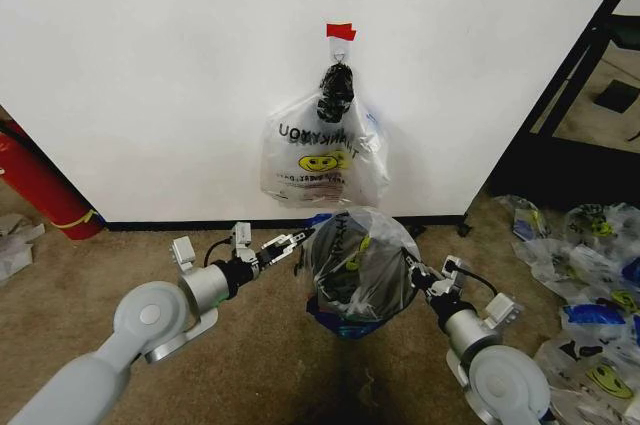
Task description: Pick up the garbage bag from the wall and place it over the trash bin.
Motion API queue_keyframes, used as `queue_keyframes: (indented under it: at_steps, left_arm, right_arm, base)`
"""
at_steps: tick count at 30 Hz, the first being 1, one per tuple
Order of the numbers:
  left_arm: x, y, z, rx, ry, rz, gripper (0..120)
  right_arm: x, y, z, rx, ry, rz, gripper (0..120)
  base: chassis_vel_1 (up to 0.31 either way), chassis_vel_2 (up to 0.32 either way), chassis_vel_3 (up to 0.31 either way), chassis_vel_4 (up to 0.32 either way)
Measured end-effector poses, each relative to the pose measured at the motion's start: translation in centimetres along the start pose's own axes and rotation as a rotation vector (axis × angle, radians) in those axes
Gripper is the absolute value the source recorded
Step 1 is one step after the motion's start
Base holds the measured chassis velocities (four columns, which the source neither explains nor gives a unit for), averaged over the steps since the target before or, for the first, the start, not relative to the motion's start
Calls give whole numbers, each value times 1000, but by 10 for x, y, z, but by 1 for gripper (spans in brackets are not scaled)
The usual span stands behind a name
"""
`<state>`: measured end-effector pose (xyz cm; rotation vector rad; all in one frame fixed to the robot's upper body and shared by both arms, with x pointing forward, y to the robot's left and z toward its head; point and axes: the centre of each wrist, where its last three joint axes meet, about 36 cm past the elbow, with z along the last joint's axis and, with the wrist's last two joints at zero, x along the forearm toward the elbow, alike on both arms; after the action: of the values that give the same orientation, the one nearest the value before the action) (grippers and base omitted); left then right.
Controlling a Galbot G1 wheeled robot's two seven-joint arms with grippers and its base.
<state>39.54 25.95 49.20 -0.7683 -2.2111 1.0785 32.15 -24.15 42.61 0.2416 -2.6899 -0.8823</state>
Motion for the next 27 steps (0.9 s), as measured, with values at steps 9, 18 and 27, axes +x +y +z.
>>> queue_keyframes:
  at_steps: [9,18,27]
  left_arm:
    - [0,0,4,-8,0,-1,39]
    - [1,-2,5,-22,-6,-9,5]
    - [0,5,11,-36,-22,-42,0]
  right_arm:
    - [0,1,1,-3,0,-2,1]
    - [2,4,1,-3,-3,-5,1]
    - [3,5,1,14,-7,-3,1]
  base:
    - [0,0,0,0]
    - [0,0,0,0]
    - [0,0,0,0]
